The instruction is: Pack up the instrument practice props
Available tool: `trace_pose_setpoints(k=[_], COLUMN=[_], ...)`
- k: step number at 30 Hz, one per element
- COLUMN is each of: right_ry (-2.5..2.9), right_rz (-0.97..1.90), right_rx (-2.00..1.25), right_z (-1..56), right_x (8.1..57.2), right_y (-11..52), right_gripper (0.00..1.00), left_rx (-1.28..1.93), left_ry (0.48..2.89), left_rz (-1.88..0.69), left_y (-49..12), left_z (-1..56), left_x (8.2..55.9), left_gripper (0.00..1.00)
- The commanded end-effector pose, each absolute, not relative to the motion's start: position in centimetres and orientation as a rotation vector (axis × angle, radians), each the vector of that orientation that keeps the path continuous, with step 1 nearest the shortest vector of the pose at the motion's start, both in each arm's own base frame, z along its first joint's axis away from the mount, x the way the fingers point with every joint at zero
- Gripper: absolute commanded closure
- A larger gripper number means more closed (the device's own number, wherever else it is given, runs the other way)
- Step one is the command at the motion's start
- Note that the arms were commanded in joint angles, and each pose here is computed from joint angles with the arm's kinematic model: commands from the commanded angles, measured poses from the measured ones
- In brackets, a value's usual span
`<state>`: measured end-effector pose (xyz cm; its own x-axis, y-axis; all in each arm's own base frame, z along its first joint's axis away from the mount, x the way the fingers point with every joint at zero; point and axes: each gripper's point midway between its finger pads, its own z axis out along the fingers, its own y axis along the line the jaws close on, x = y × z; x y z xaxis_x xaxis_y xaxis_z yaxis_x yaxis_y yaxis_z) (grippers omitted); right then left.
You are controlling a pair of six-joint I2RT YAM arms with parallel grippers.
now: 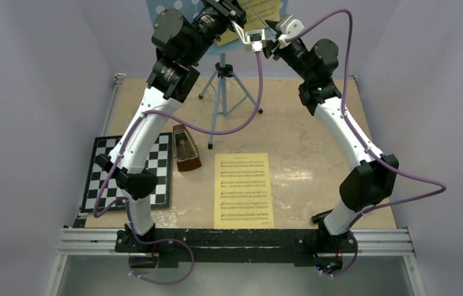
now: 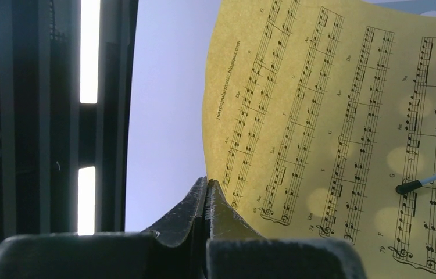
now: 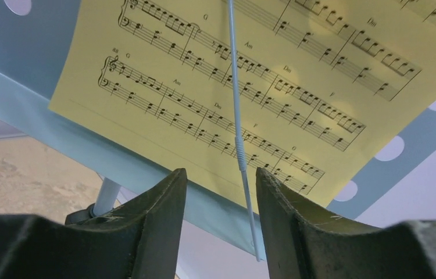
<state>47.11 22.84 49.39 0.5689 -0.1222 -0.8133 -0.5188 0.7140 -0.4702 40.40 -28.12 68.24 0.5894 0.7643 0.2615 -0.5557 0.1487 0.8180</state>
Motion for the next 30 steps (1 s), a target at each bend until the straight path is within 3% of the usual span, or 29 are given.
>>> trace_pose_setpoints(k=[1, 11, 22, 30], right_ry=[0.876, 0.861, 0.882, 0.855], right_rz=[0.182, 0.198, 0.220, 0.195], right_rx=[-0.712, -0.726, -0.802, -0.793], right_z=[53.2, 54.2, 52.8, 53.8], right_x=[46.7, 47.2, 47.2, 47.0], right_y=[22.0, 22.9, 24.0, 23.7], right_gripper=[0.52, 0.67, 0.75, 1.00], left_rx=[0.951, 0.952, 0.934, 0.924], left_ry=[0.242, 0.238, 0.223, 0.239], left_rz=[0.983, 0.983, 0.991, 0.998], left_y=[-25.7, -25.8, -25.9, -25.5], left_z=[71.1, 71.1, 71.6, 71.7], left_x=[38.4, 38.4, 38.4, 38.5], left_gripper=[1.00, 1.00, 1.00, 1.00])
